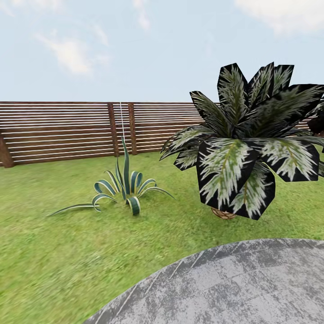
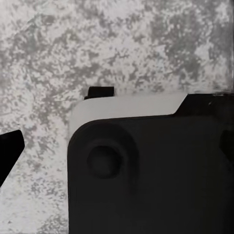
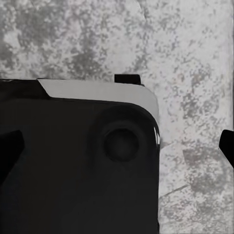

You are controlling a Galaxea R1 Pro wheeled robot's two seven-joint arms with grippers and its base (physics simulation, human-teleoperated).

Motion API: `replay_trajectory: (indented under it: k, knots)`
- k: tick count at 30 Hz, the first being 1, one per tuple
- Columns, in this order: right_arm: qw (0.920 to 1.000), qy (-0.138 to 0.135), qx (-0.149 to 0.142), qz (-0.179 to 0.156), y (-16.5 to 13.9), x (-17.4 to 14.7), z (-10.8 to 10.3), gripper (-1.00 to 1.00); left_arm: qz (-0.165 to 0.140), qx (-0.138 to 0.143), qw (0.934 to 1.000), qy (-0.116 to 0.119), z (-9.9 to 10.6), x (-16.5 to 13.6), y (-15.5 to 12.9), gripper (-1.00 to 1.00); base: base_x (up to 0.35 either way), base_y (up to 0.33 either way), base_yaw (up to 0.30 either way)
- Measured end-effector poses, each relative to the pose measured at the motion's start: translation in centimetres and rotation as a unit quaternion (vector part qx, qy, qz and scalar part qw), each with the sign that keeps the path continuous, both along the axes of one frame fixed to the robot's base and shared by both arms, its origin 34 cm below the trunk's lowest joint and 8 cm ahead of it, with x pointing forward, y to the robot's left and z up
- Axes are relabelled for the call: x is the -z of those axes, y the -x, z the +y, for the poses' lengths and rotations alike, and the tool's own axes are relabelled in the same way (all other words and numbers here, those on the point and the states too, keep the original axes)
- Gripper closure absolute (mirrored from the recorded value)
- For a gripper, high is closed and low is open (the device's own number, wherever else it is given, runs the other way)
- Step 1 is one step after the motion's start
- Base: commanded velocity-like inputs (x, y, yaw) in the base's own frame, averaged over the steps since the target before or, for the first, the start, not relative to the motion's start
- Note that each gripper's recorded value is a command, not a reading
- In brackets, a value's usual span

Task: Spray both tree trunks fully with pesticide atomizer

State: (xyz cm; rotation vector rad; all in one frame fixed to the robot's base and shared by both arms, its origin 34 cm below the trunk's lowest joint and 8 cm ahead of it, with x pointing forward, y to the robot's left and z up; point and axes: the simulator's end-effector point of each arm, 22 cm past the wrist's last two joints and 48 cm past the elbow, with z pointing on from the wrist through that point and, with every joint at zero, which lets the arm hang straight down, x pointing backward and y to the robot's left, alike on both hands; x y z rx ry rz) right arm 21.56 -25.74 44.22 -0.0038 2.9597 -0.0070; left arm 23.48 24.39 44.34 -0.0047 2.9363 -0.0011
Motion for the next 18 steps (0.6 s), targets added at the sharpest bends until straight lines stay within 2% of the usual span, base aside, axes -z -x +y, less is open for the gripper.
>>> replay_trajectory:
  k: [2, 3, 4, 5, 6, 7, 8, 10, 14, 18]
  knots:
    - [0.9999, 0.000, 0.000, -0.012, -0.8, -0.1, -0.1, -1.00, -0.017, -0.001, 0.9999, 0.000, 0.0, -0.2, -1.7, -1.00, 0.000, 0.000, 0.000]
    - [0.9870, 0.000, -0.001, -0.161, -7.6, -2.5, -0.1, -1.00, -0.153, -0.003, 0.9882, -0.001, 0.2, -2.9, -10.0, -1.00, 0.000, 0.000, 0.000]
    - [0.9695, 0.001, -0.002, -0.245, -14.5, -5.4, -0.1, -1.00, -0.250, -0.004, 0.9682, -0.001, 0.3, -7.1, -20.6, -1.00, 0.000, 0.000, 0.000]
    - [0.9437, 0.001, -0.004, -0.331, -21.7, -9.8, -0.1, -1.00, -0.284, -0.004, 0.9590, -0.001, 0.3, -9.1, -25.2, -1.00, 0.000, 0.000, 0.000]
    - [0.9440, 0.002, -0.004, -0.330, -21.6, -9.8, -0.3, -1.00, -0.278, -0.004, 0.9606, -0.001, 0.4, -8.7, -24.1, -1.00, 0.000, 0.000, 0.000]
    - [0.9444, 0.006, -0.006, -0.329, -21.5, -9.7, -0.9, -1.00, -0.262, -0.005, 0.9650, -0.002, 0.5, -7.6, -21.4, -1.00, 0.000, 0.000, 0.000]
    - [0.9441, 0.015, -0.008, -0.329, -21.5, -9.8, -2.1, -1.00, -0.269, -0.003, 0.9632, -0.003, 0.6, -7.8, -21.8, -1.00, 0.000, 0.000, 0.000]
    - [0.9437, 0.022, -0.012, -0.330, -21.6, -9.9, -3.1, -1.00, -0.272, -0.003, 0.9623, -0.005, 0.8, -7.9, -21.9, -1.00, 0.000, 0.000, 0.000]
    - [0.9431, 0.026, -0.014, -0.331, -21.7, -10.0, -3.9, -1.00, -0.273, -0.002, 0.9619, -0.008, 1.4, -7.9, -21.9, -1.00, 0.000, 0.000, -0.008]
    - [0.9435, 0.028, -0.015, -0.330, -21.6, -9.9, -4.1, -1.00, -0.273, -0.002, 0.9619, -0.009, 1.5, -7.9, -21.8, -1.00, 0.000, 0.000, -0.173]
